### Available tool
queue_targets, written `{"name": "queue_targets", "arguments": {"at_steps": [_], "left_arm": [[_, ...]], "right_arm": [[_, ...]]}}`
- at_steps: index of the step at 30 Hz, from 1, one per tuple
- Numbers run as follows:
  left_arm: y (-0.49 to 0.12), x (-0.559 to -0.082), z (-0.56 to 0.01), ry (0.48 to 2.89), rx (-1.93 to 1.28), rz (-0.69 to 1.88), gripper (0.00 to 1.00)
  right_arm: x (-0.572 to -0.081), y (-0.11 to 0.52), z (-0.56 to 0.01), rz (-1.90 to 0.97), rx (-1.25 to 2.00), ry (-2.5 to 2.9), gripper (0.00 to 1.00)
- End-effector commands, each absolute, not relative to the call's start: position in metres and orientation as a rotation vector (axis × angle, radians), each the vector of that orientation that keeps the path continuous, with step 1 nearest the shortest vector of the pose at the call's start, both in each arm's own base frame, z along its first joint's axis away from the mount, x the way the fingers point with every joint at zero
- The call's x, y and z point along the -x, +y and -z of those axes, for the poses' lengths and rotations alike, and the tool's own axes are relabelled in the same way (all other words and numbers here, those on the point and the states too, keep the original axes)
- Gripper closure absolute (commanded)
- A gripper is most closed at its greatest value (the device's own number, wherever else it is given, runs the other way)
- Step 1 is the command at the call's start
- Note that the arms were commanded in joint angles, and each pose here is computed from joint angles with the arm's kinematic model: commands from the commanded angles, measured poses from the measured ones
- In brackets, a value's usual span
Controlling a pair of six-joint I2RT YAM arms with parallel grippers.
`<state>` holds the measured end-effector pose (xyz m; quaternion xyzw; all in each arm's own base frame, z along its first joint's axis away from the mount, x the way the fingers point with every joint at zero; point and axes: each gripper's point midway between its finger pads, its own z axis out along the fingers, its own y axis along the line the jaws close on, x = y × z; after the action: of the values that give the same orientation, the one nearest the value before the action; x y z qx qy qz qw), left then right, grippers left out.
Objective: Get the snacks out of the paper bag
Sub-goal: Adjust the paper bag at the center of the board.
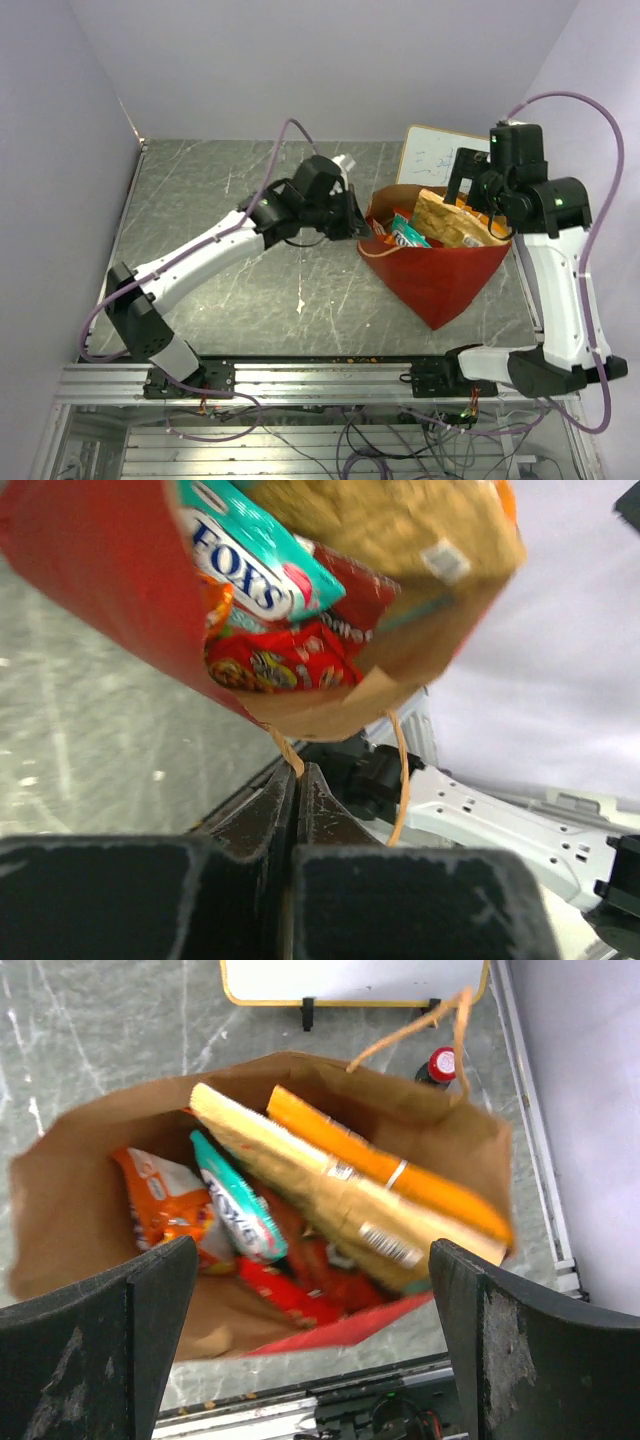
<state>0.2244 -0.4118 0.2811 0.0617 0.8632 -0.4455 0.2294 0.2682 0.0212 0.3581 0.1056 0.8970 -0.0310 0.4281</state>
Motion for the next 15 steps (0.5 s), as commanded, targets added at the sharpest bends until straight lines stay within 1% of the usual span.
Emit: {"name": "queue_targets", "arguments": {"at_steps": [1, 4, 6, 8, 10, 11, 15], "left_arm": [[-0.360, -0.234, -0.342, 2.251, -0.246, 1.194, 0.93], [-0.338, -0.239, -0.335, 2.274, -0.248, 1.127, 0.93], [-0.323, -0.243, -0.332, 2.282, -0.224, 1.099, 0.93], [-0.311, -0.248, -0.330, 2.289, -0.198, 1.068, 0.93], [-0.303, -0.253, -0.329, 2.294, -0.178, 1.056, 0.93], [-0.301, -0.255, -0.327, 2.298, -0.173, 1.054, 0.93], [-0.298, -0.259, -0.321, 2.324, -0.179, 1.028, 0.93]], "right_arm": [[-0.294, 0.013, -0.355, 0.172, -0.228, 2.226, 0.00], [-0.307, 0.008, -0.343, 0.241, -0.230, 2.263, 0.00], [-0.306, -0.008, -0.340, 0.342, -0.288, 2.268, 0.00], [-0.301, -0.014, -0.335, 0.369, -0.299, 2.279, 0.00], [-0.301, -0.004, -0.321, 0.291, -0.275, 2.299, 0.00], [-0.304, 0.009, -0.312, 0.203, -0.239, 2.313, 0.00], [-0.332, 0.038, -0.290, 0.033, -0.156, 2.304, 0.00]]}}
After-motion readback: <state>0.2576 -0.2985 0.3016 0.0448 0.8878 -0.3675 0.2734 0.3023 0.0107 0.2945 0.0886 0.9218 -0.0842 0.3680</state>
